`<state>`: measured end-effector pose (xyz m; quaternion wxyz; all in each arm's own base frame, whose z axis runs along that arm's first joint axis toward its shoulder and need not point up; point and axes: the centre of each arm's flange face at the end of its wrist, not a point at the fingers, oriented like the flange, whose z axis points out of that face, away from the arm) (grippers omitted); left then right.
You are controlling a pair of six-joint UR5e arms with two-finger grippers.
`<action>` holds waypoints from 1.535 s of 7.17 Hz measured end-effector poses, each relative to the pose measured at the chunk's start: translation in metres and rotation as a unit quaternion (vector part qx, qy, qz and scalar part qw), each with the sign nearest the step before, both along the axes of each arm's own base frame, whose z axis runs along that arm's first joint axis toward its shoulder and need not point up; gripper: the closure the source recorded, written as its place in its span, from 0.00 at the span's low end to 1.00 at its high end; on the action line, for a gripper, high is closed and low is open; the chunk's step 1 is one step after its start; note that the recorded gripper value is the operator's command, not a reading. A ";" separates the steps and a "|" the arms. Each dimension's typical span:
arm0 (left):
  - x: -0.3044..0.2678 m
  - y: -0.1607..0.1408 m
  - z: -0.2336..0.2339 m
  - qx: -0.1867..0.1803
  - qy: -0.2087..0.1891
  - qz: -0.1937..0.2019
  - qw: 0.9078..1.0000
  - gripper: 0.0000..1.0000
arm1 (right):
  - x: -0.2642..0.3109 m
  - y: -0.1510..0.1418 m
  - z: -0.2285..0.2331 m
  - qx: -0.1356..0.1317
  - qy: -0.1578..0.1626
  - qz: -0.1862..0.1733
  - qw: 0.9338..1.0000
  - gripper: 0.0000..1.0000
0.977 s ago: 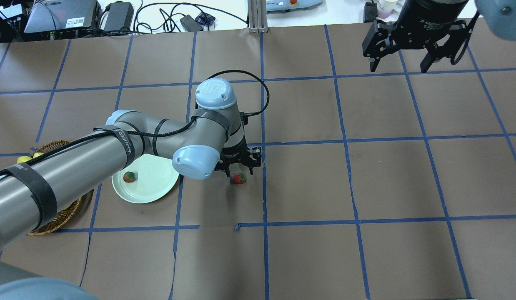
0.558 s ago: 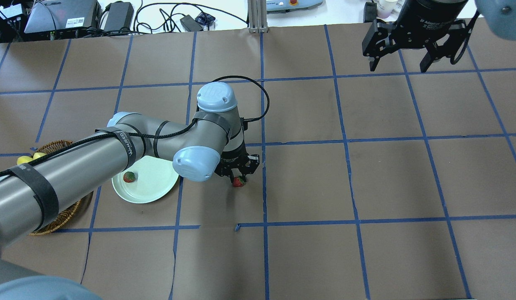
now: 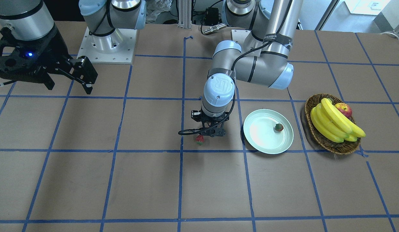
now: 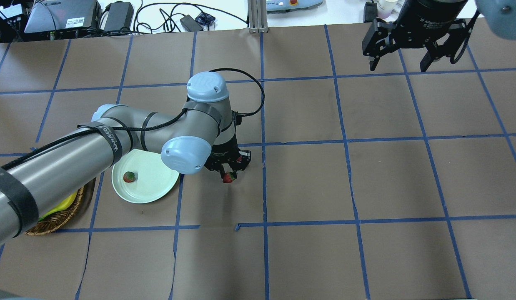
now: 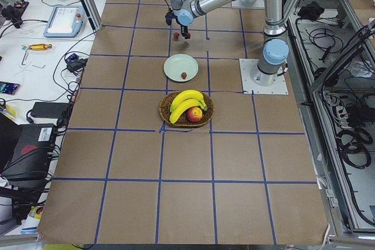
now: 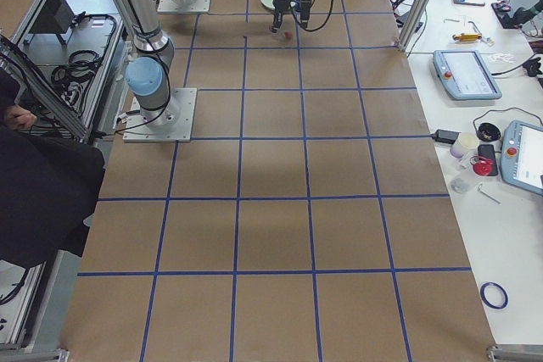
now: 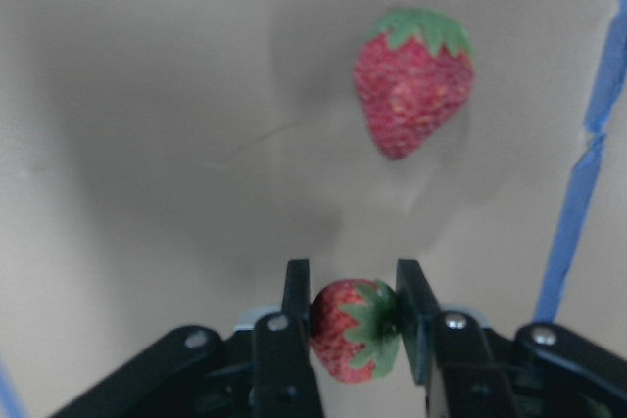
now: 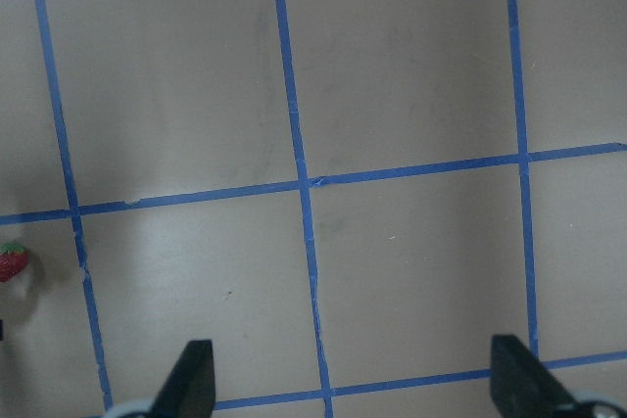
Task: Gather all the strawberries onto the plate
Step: 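Carry the strawberry onto the plate and open the left gripper, then reach the left gripper to the last strawberry and grasp it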
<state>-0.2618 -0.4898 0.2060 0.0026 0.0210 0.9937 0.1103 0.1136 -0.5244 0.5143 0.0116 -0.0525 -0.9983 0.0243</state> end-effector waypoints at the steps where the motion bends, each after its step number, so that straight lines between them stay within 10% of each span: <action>1: 0.039 -0.010 0.013 0.008 -0.006 -0.014 1.000 0.63 | 0.000 0.000 0.000 0.000 0.000 0.000 1.000 0.00; 4: 0.167 -0.022 0.011 0.041 0.000 -0.066 0.997 0.50 | 0.001 0.001 0.000 0.001 -0.003 0.000 1.000 0.00; 5: 0.188 -0.020 0.001 0.049 0.002 -0.070 0.996 0.15 | 0.001 0.001 0.000 0.001 -0.003 0.000 1.000 0.00; 6: 0.197 -0.018 -0.006 0.053 0.003 -0.070 0.996 0.00 | 0.001 0.000 -0.001 0.001 -0.003 0.000 1.000 0.00; 11: 0.108 -0.035 0.011 -0.042 -0.009 -0.021 0.999 0.01 | 0.002 0.001 0.000 0.001 -0.006 0.000 1.000 0.00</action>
